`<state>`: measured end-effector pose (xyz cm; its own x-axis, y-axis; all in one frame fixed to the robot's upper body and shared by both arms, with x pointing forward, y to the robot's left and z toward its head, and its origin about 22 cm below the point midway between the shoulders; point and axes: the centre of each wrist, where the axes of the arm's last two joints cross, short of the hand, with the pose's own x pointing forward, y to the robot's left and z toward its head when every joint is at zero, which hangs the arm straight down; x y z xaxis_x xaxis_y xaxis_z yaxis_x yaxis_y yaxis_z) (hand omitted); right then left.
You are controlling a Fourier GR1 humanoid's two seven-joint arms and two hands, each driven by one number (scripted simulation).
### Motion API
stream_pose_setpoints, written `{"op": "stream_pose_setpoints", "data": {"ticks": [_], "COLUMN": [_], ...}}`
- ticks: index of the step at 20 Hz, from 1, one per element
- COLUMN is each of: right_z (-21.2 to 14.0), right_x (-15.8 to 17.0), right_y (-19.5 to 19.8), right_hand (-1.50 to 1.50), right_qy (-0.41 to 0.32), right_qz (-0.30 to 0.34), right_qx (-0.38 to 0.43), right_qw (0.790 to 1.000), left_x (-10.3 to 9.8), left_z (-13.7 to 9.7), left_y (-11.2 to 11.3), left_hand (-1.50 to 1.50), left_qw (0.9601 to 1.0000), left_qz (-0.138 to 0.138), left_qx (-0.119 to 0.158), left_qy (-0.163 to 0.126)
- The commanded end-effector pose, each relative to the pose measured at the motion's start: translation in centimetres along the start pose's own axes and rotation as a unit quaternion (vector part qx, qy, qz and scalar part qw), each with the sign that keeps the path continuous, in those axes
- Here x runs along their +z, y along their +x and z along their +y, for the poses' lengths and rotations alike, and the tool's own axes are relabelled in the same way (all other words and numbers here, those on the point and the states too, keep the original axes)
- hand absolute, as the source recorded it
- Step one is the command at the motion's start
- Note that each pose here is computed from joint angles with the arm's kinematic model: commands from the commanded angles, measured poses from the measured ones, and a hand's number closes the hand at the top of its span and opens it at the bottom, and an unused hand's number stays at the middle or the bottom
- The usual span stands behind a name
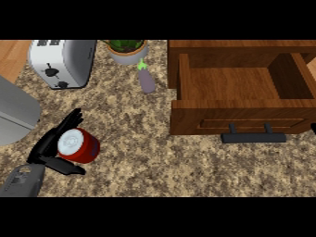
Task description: Pick up the can, place it into the drawer and close the drawer
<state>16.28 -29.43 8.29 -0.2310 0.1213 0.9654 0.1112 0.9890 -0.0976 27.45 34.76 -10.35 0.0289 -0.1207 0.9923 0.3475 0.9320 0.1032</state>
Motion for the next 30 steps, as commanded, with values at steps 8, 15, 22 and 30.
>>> {"op": "stream_pose_setpoints", "data": {"ticks": [8,15,22,30], "right_z": [-1.0,-0.4,-2.7,-0.8], "right_x": [2.3,-0.3,1.2,1.9], "right_y": [1.3,0.6,1.3,2.1], "right_hand": [-1.50,-1.50,-1.50,-1.50], "right_qy": [0.001,0.000,-0.001,-0.008], "right_qz": [0.003,0.005,-0.004,-0.004], "right_qx": [-0.005,-0.001,-0.011,-0.010], "right_qw": [1.000,1.000,1.000,1.000], "left_x": [-1.2,-3.3,-3.9,-3.9], "left_z": [-1.2,-4.4,-3.8,-3.8], "left_y": [0.2,0.9,1.9,2.5], "left_hand": [-1.50,1.50,1.50,1.50], "left_qw": [0.9992,0.9972,0.9946,0.9860], "left_qz": [-0.020,-0.031,-0.043,-0.040], "left_qx": [0.011,0.022,0.061,0.097], "left_qy": [-0.032,-0.064,-0.073,0.130]}}
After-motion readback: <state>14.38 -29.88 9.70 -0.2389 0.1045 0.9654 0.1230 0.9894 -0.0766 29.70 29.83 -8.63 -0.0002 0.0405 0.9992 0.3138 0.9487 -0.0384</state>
